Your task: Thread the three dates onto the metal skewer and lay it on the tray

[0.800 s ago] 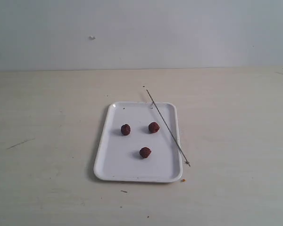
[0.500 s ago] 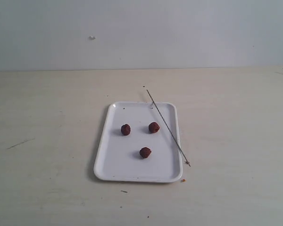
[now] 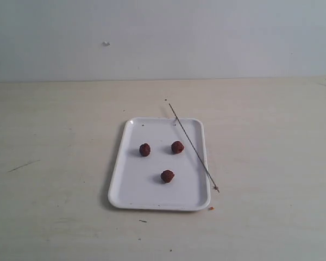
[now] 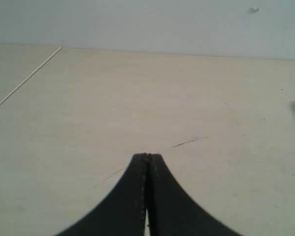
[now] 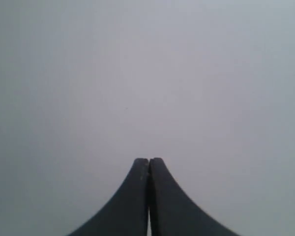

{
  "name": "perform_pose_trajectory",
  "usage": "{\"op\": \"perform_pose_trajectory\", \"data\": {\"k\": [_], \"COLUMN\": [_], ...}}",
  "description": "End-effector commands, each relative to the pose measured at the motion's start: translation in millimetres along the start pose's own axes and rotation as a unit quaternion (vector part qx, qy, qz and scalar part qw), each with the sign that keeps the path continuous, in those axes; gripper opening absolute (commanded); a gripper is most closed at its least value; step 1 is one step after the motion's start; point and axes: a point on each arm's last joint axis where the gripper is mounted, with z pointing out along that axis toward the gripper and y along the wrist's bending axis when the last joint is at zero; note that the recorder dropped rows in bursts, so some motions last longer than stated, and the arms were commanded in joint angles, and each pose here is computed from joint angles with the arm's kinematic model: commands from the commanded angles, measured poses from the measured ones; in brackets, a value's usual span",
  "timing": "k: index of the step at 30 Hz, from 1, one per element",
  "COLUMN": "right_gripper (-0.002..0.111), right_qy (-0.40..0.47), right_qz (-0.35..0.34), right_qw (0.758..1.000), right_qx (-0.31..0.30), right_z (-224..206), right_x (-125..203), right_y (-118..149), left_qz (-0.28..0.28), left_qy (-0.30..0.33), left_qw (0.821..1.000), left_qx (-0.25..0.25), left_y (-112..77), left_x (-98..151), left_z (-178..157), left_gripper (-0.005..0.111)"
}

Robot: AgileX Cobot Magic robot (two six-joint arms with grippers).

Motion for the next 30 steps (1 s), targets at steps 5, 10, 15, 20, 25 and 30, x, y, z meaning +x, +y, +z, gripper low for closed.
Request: {"op": "perform_pose_trajectory", "data": {"k": [5,10,15,20,25,30], "right_gripper": [0.000,0.000,0.000,0.000,0.000,0.000], "right_qy": [-0.112,0.037,0.338,0.624,0.754,0.800], "right_qz": [0.113,-0.047,-0.145,-0.197,-0.185,-0.207], "right_qw": [0.987,0.995,0.916,0.735,0.621,0.562], "right_qx": [0.029,0.083,0.161,0.175,0.107,0.039], "right_z": [8,73,163,225,239,237], "right_x": [-31,-47,-22,33,98,166], "right_y": [1,19,9,-25,-23,7], "left_qz": [-0.008,-0.008,-0.008,-0.008,-0.008,-0.008], "left_qy": [-0.004,-0.004,-0.004,-0.004,-0.004,-0.004], "left_qw": [1.000,1.000,1.000,1.000,1.000,1.000], "left_qx": [0.001,0.001,0.001,0.001,0.001,0.001], "left_y": [-0.3,-0.3,-0.3,-0.3,-0.3,-0.3], "left_x": [0,0,0,0,0,0], "left_z": [0,0,0,0,0,0], "left_gripper": [0.000,0.000,0.000,0.000,0.000,0.000]}}
